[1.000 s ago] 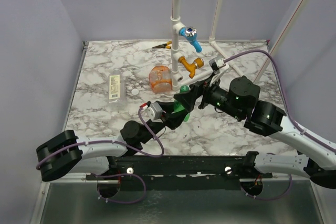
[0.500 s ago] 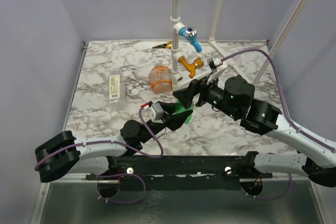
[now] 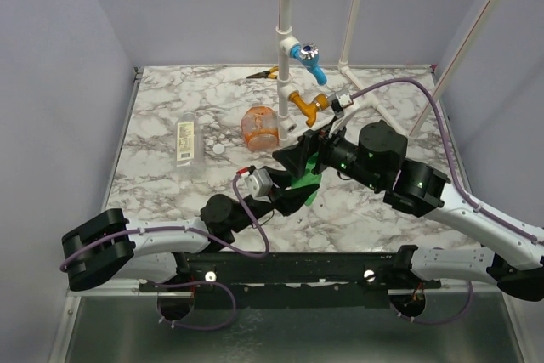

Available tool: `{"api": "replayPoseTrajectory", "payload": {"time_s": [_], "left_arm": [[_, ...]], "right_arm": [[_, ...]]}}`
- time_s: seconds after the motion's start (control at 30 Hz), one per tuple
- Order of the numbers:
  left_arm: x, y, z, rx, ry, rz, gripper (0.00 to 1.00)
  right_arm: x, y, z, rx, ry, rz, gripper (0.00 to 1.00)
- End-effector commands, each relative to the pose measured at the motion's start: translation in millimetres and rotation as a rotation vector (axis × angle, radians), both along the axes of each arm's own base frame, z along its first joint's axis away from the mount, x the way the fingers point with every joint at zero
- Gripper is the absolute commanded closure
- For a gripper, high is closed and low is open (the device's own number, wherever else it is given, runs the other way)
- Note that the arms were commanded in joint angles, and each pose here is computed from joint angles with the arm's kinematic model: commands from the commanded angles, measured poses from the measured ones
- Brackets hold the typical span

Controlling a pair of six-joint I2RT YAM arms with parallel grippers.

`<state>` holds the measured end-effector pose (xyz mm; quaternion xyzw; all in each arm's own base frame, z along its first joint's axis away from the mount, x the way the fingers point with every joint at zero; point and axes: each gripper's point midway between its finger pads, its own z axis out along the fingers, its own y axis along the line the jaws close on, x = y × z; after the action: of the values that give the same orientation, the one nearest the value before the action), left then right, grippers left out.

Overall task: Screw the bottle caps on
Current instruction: Screw the bottle cap onto the plastic bottle.

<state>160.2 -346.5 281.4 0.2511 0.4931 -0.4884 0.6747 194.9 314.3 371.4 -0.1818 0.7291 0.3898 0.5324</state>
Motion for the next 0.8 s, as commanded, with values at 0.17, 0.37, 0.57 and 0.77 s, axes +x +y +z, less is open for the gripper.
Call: {"api": "replayPoseTrajectory", "payload": {"time_s": [0.17, 0.37, 0.57, 0.77], "left_arm": [[-1.7, -1.4, 10.5, -0.035, 0.005, -0.010, 1.00], [3.4, -2.9, 1.6, -0.019, 0.029, 0.008, 1.00], [10.4, 0.3, -1.7, -0.019, 0.045, 0.035, 1.00], [19.9, 9.7, -1.6, -0.026, 0.050, 0.069, 1.00]], "right_arm": [[-11.3, 0.1, 16.4, 0.053, 0.004, 0.040, 0.11], [-14.7, -5.0, 20.3, 0.062, 0.006, 0.041, 0.11], [-19.1, -10.5, 17.9, 0.062, 0.028, 0.042, 0.12], [-24.7, -22.4, 16.2, 0.072, 0.050, 0.027, 0.12]]}}
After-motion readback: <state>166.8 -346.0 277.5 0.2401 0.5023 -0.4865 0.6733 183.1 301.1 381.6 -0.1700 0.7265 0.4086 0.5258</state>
